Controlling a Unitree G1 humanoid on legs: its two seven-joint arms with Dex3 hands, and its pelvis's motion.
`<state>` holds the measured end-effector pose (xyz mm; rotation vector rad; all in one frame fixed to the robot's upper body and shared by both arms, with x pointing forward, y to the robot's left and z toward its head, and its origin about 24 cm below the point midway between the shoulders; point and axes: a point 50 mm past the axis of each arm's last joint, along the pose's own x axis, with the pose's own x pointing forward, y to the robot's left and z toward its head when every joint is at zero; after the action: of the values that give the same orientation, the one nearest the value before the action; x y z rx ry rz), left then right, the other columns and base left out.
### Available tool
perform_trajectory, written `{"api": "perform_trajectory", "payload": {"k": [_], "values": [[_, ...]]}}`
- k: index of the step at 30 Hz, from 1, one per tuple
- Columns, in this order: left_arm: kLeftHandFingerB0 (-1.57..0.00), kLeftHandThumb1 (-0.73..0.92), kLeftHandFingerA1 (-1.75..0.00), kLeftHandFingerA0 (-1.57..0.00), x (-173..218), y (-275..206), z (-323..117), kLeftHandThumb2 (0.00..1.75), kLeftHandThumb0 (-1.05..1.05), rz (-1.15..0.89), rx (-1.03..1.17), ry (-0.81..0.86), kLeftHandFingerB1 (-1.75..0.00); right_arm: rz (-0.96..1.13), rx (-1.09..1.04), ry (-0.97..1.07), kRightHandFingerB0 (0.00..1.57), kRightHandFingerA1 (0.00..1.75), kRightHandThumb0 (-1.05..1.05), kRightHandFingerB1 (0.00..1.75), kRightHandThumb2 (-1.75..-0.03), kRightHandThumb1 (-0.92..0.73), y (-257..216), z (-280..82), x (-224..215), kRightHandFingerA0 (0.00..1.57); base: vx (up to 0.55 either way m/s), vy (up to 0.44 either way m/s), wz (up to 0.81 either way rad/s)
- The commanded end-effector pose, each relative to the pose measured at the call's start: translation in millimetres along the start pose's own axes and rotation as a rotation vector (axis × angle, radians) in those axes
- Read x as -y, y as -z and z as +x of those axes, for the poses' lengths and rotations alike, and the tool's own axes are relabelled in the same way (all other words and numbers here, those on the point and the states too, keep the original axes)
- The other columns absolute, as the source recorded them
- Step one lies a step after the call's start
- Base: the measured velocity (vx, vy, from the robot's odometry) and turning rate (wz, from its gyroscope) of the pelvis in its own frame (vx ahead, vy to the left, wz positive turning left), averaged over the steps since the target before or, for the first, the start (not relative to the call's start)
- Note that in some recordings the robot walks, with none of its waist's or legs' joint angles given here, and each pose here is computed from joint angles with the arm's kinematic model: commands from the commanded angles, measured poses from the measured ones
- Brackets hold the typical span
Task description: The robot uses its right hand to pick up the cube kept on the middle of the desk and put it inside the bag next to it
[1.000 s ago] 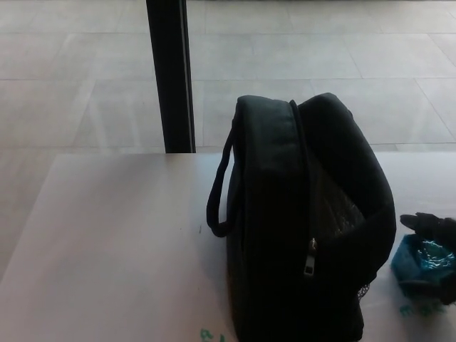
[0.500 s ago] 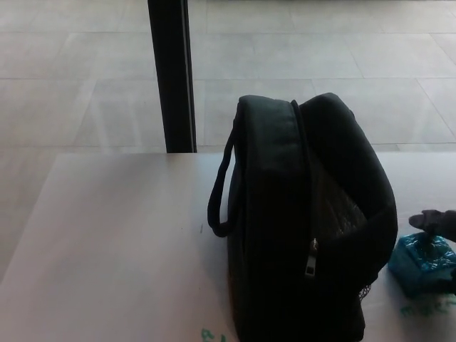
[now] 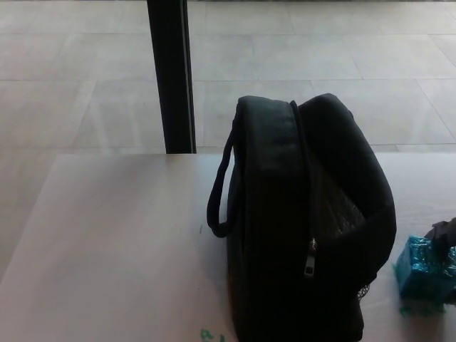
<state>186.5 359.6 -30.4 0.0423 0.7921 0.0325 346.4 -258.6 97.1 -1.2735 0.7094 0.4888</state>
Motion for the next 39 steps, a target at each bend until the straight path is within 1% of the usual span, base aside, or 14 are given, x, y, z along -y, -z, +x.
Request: {"api": "perform_trajectory", "payload": {"k": [1, 5, 15, 17, 18, 19, 20, 22, 24, 26, 27, 29, 35, 39], "values": [[-0.16, 0.53, -0.56, -0.24, -8, -6, -3, 0.88, -0.78, 0.044, -0.006, -0.025, -0.47, 0.021, 0.012, -0.048, 0.09, 0.72, -0.35, 0.31, -0.60, -0.66, -8, 11, -25, 0.38, 0.00, 0.000, 0.00], [-0.17, 0.55, -0.56, -0.24, -8, -6, -3, 0.86, -0.77, 0.037, -0.005, -0.016, -0.47, 0.053, 0.038, 0.060, 0.15, 0.79, -0.33, 0.28, -0.62, -0.75, -9, 11, -32, 0.67, 0.00, 0.000, 0.00], [-0.16, 0.55, -0.55, -0.21, -8, -5, -4, 0.86, -0.80, 0.046, -0.004, -0.003, -0.47, 0.058, 0.071, 0.162, 0.12, 0.82, -0.37, 0.29, -0.62, -0.73, -3, 13, -41, 0.75, 0.00, 0.000, 0.00], [-0.16, 0.55, -0.55, -0.21, -7, -6, -4, 0.87, -0.80, 0.046, -0.004, -0.001, -0.47, 0.054, 0.086, 0.184, 0.24, 1.02, -0.33, 0.31, -0.63, -0.78, -1, 15, -45, 0.94, 0.00, 0.000, 0.00], [-0.19, 0.71, -0.51, -0.27, -7, -6, -4, 0.61, -0.81, 0.054, -0.003, -0.001, -0.39, 0.060, 0.087, 0.209, 0.37, 1.13, -0.30, 0.34, -0.64, -0.77, -1, 16, -47, 0.79, 0.00, 0.000, 0.00], [-0.19, 0.71, -0.51, -0.27, -7, -7, -4, 0.61, -0.81, 0.063, -0.002, -0.004, -0.39, 0.059, 0.085, 0.218, 0.37, 1.13, -0.30, 0.34, -0.64, -0.77, -2, 16, -47, 0.79, 0.00, 0.000, 0.00], [-0.16, 0.55, -0.55, -0.21, -7, -7, -4, 0.87, -0.81, 0.055, -0.001, -0.002, -0.47, 0.056, 0.090, 0.237, 0.60, 1.42, -0.27, 0.44, -0.69, -0.78, -3, 16, -48, 0.70, 0.00, 0.000, 0.00], [-0.16, 0.55, -0.55, -0.20, -8, -9, -3, 0.85, -0.80, 0.029, 0.009, 0.004, -0.47, 0.025, 0.094, 0.303, 0.91, 1.40, -0.26, 0.76, -0.78, -0.72, -6, 15, -50, 0.76, 0.00, 0.000, 0.00], [-0.16, 0.55, -0.55, -0.20, -8, -9, -3, 0.85, -0.80, 0.025, 0.011, 0.002, -0.47, 0.024, 0.091, 0.307, 0.91, 1.40, -0.26, 0.76, -0.78, -0.72, -6, 16, -51, 0.76, 0.00, 0.000, 0.00], [-0.18, 0.71, -0.52, -0.25, -8, -10, -3, 0.61, -0.77, 0.034, 0.016, -0.004, -0.39, -0.013, 0.057, 0.313, 0.73, 1.62, -0.28, 1.20, -0.70, -0.73, -10, 17, -54, 0.74, 0.00, 0.000, 0.00], [-0.18, 0.71, -0.52, -0.25, -8, -11, -3, 0.61, -0.77, 0.031, 0.015, -0.004, -0.39, -0.031, 0.061, 0.326, 0.60, 1.33, -0.31, 0.60, -0.66, -0.73, -11, 16, -55, 0.67, 0.00, 0.000, 0.00], [-0.16, 0.56, -0.55, -0.21, -8, -11, -3, 0.86, -0.80, 0.041, 0.016, -0.002, -0.47, -0.094, 0.080, 0.398, 0.62, 1.08, -0.33, 0.51, -0.66, -0.74, -10, 14, -56, 0.73, 0.00, 0.000, 0.00], [-0.16, 0.56, -0.56, -0.22, -8, -11, -3, 0.86, -0.79, 0.038, 0.007, -0.011, -0.48, -0.132, 0.111, 0.483, 0.74, 1.44, -0.27, 0.57, -0.87, -0.70, -5, 13, -56, 0.84, 0.00, 0.000, 0.00], [-0.17, 0.55, -0.56, -0.22, -9, -11, -4, 0.86, -0.79, 0.034, 0.007, -0.012, -0.48, -0.135, 0.154, 0.539, 0.83, 1.59, -0.29, 0.85, -0.95, -0.69, -2, 10, -57, 0.85, 0.00, 0.000, 0.00]]}}
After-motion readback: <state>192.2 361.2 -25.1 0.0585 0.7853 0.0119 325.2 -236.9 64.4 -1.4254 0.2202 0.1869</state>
